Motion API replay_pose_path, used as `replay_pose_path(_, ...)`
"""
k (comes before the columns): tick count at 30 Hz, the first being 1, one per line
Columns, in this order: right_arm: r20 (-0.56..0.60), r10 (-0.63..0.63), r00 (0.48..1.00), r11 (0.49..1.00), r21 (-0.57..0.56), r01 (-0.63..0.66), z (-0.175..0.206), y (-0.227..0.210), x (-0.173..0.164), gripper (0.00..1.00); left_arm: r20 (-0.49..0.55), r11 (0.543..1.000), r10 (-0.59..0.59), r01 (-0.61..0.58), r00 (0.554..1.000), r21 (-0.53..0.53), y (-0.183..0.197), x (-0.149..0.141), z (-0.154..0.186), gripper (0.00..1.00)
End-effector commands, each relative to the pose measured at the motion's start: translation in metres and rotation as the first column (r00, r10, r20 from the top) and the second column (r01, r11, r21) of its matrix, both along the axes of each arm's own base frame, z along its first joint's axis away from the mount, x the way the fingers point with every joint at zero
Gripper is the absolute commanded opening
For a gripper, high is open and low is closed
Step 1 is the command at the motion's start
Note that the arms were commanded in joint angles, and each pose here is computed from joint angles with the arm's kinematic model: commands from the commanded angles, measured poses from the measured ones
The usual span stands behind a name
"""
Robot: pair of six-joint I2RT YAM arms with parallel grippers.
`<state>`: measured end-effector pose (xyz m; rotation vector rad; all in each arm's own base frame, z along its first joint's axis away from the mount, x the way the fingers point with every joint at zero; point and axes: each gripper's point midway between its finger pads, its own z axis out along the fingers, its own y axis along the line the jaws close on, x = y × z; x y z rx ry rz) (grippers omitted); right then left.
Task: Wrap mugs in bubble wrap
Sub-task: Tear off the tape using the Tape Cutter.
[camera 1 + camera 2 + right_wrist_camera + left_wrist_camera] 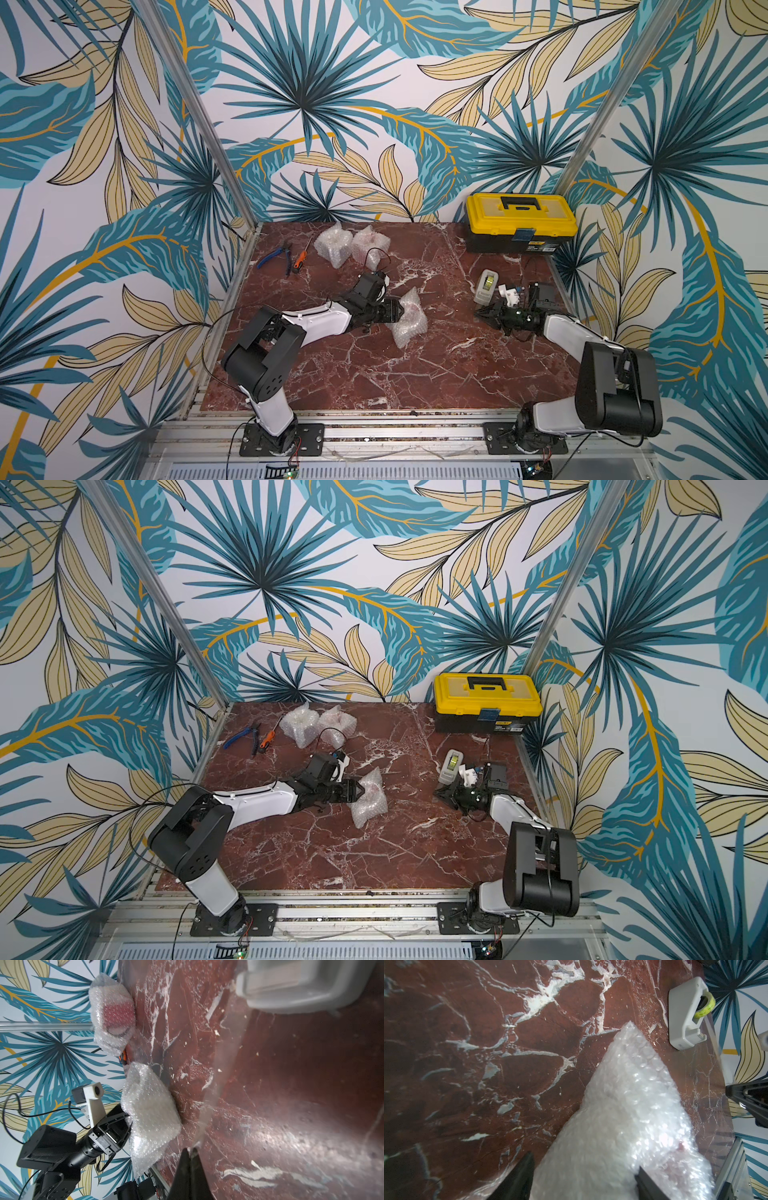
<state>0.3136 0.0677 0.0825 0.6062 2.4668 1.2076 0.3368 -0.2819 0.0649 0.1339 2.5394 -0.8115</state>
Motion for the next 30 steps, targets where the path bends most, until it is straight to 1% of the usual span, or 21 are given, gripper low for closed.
replay_pose_path(1,-0.144,0.052,0.988,0.996,-0.061,-0.061,-0.027,0.003,-0.034,0.00,-0.133,0.992,-0.013,0.029,0.991,0.125,0.014,-0.030,-0.043,0.65)
replay_pose_path(2,-0.184,0.047,0.982,0.994,-0.089,-0.064,-0.036,-0.001,-0.038,0.00,-0.131,0.992,-0.012,0.029,0.991,0.124,0.014,-0.029,-0.043,0.65)
replay_pose_path(5,-0.255,0.020,0.967,0.987,-0.151,-0.060,-0.052,-0.011,-0.044,0.00,-0.132,0.992,-0.012,0.028,0.991,0.124,0.014,-0.030,-0.043,0.65)
replay_pose_path(9,-0.329,-0.018,0.944,0.980,-0.193,-0.048,-0.066,-0.018,-0.051,0.00,-0.129,0.992,-0.009,0.025,0.992,0.125,0.015,-0.030,-0.042,0.65)
replay_pose_path(14,-0.375,-0.065,0.925,0.968,-0.248,-0.032,-0.070,-0.027,-0.057,0.00,-0.130,0.992,-0.012,0.029,0.991,0.123,0.015,-0.031,-0.042,0.65)
replay_pose_path(18,-0.435,-0.131,0.891,0.944,-0.328,-0.021,-0.076,-0.041,-0.067,0.00,-0.127,0.992,-0.012,0.028,0.992,0.123,0.014,-0.031,-0.041,0.65)
replay_pose_path(26,-0.504,-0.185,0.844,0.919,-0.392,-0.032,-0.088,-0.053,-0.080,0.00,-0.129,0.992,-0.013,0.029,0.992,0.121,0.015,-0.033,-0.040,0.65)
replay_pose_path(30,-0.544,-0.211,0.812,0.905,-0.422,-0.047,-0.093,-0.059,-0.088,0.00,-0.129,0.992,-0.013,0.029,0.992,0.124,0.015,-0.033,-0.041,0.65)
